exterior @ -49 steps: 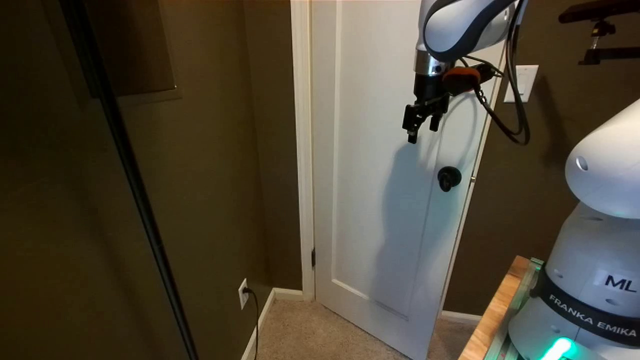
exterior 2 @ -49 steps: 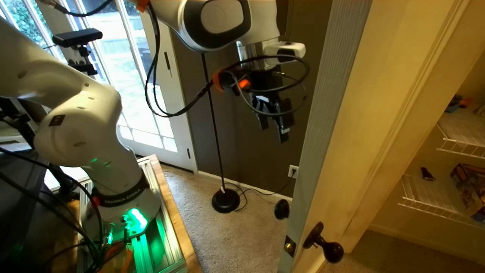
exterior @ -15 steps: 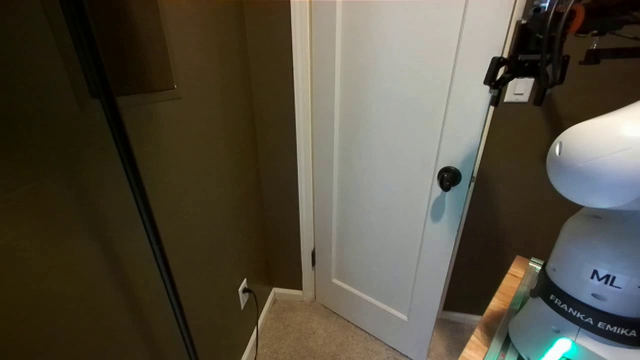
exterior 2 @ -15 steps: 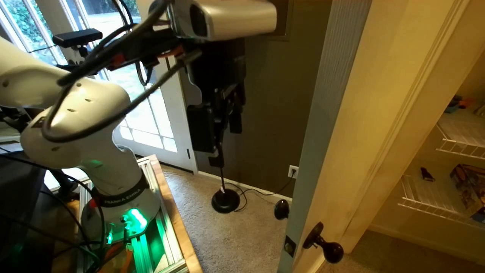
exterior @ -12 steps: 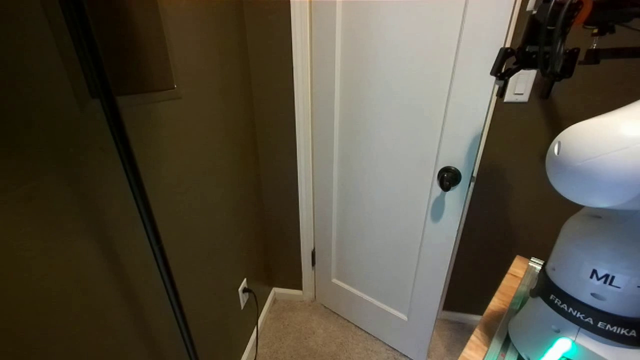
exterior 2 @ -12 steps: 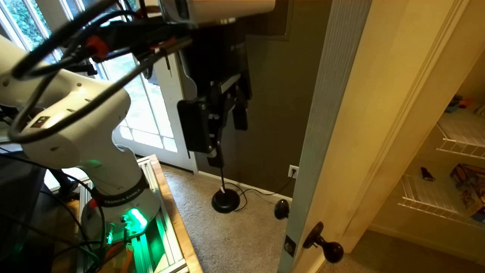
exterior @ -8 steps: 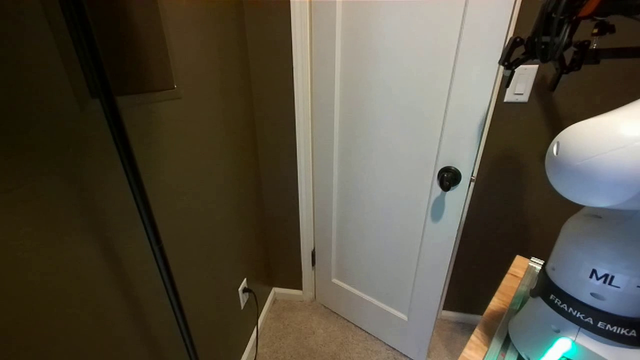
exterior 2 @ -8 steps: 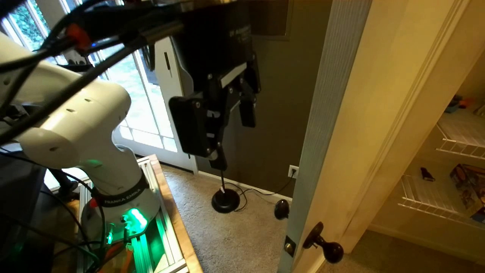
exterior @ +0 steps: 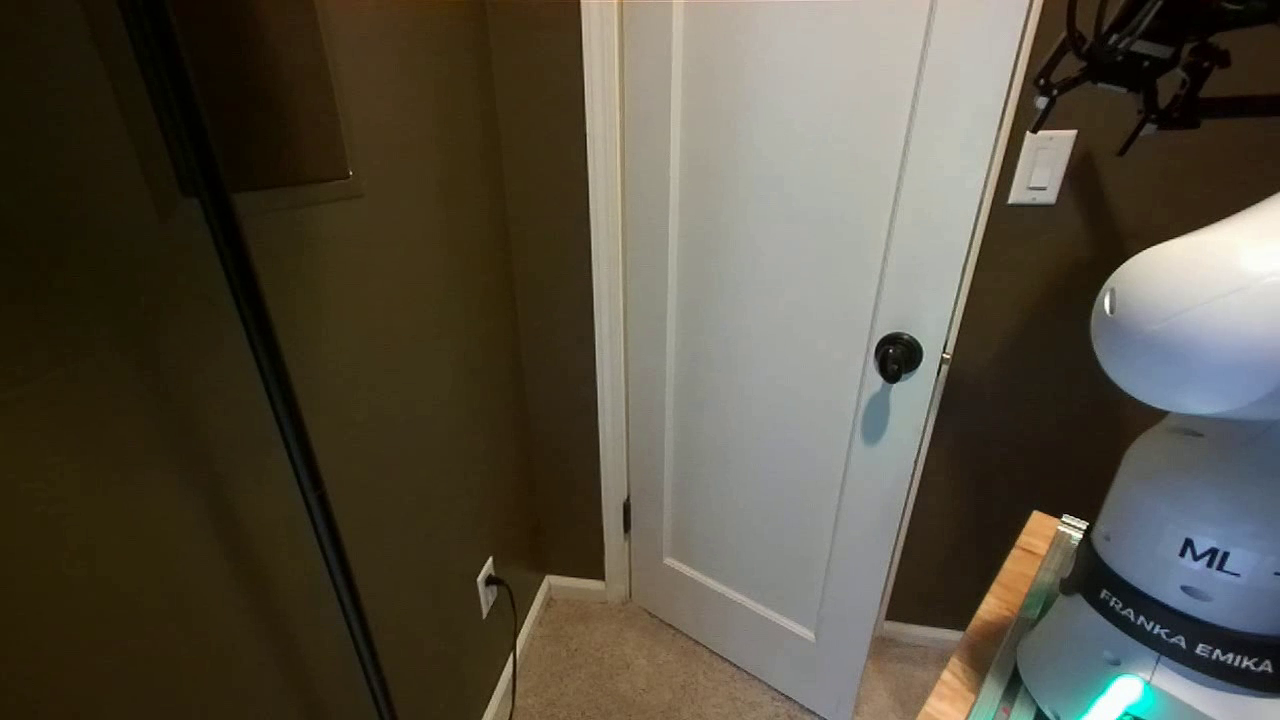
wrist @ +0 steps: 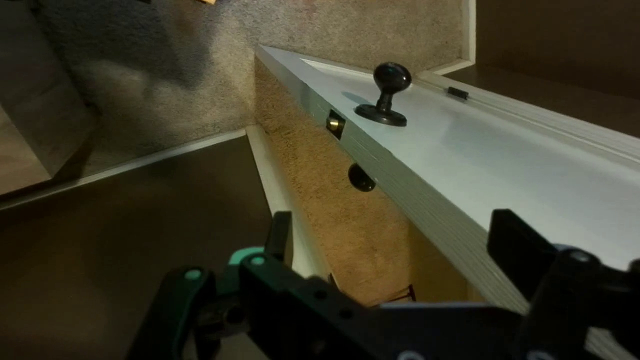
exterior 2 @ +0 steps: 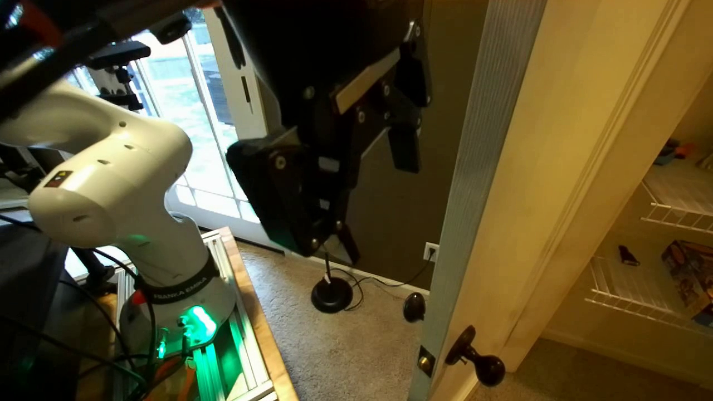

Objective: Open the door

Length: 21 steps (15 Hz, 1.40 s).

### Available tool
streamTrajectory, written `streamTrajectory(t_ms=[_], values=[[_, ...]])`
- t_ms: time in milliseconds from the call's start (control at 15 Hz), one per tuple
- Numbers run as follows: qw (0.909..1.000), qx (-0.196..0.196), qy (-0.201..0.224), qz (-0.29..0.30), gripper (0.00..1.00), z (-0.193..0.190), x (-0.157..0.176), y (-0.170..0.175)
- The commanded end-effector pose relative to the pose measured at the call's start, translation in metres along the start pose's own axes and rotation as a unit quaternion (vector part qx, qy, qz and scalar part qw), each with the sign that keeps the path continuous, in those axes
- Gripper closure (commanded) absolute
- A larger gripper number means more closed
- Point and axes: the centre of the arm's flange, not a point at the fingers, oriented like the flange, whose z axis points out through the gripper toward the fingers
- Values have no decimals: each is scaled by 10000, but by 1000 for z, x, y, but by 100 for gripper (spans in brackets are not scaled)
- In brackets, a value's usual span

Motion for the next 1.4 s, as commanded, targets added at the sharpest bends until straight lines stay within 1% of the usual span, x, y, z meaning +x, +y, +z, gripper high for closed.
streamTrajectory(t_ms=[0, 133, 333, 667, 933, 1133, 1333], values=[[9991, 326, 41, 285, 0, -7, 29, -2], [9978, 497, 116, 416, 0, -8, 37, -5], [9955, 643, 274, 648, 0, -8, 48, -11], [9931, 664, 392, 888, 0, -9, 55, -9], [9923, 706, 390, 940, 0, -9, 57, -7], [9935, 537, 286, 960, 0, -9, 57, -3], [9921, 390, 272, 1159, 0, -8, 61, 1]])
